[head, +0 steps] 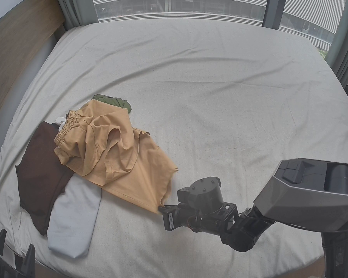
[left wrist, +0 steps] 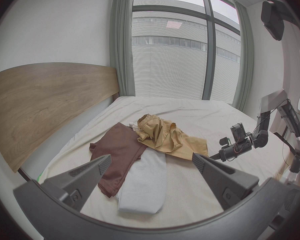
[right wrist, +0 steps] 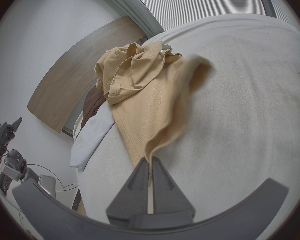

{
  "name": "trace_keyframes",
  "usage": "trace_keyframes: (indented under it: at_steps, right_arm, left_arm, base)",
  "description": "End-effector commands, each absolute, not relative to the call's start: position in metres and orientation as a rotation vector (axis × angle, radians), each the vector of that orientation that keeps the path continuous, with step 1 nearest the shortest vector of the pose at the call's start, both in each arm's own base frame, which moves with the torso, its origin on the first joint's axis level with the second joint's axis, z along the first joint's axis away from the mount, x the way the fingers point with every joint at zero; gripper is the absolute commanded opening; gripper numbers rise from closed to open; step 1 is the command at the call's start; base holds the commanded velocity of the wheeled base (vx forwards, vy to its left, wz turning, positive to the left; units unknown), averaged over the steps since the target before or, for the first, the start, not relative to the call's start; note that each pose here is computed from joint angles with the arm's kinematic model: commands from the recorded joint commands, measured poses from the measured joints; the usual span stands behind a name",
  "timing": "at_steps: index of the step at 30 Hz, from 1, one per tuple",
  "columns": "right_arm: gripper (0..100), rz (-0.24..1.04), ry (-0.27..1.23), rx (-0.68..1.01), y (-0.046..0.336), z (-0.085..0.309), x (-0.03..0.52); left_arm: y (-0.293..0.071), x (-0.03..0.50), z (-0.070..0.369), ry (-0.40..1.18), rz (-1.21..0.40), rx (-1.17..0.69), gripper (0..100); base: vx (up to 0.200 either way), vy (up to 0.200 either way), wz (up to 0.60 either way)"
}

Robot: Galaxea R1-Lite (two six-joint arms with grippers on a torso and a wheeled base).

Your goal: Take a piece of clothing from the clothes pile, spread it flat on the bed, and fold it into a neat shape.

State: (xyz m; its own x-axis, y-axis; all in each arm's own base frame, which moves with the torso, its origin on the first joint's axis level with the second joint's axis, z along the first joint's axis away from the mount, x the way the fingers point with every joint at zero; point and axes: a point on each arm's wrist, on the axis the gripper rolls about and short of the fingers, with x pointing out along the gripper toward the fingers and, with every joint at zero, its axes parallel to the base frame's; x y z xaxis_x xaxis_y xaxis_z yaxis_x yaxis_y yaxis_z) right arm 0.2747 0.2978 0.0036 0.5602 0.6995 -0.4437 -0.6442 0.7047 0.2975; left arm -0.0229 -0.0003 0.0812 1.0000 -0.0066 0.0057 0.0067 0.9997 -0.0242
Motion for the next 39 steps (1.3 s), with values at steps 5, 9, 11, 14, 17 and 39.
trace_keyframes:
  at_steps: [5,9,11,14,17,39]
  right_arm:
    - [0,0.774,0.577,0.105,0.276,0.0,0.264]
    - [0,0.77,0.582,0.103,0.269,-0.004,0.259]
    - [0,0.768,0.585,0.102,0.265,-0.006,0.256]
    - [0,0.768,0.583,0.103,0.26,-0.009,0.25]
    - [0,0.766,0.585,0.103,0.254,-0.01,0.247]
    - [0,0.754,0.675,0.072,0.211,-0.007,0.202]
  left_arm:
    - [0.0,-0.023,0.076,-0.003,-0.006,-0.025,100]
    - [0.0,-0.023,0.076,-0.003,-0.006,-0.025,100]
    - [0.0,-0.023,0.076,-0.003,-0.006,-0.025,100]
    - [0.0,-0.023,0.076,-0.003,-0.006,-0.025,100]
    - [0.0,-0.023,0.076,-0.003,-0.008,-0.025,100]
    - [0.0,-0.023,0.076,-0.003,-0.008,-0.023,100]
  base:
    - [0.0,0.0,0.0]
    - [0.0,0.0,0.0]
    - [0.0,0.0,0.0]
    - [0.0,0.0,0.0]
    - [0.0,0.0,0.0]
    - [0.0,0.0,0.0]
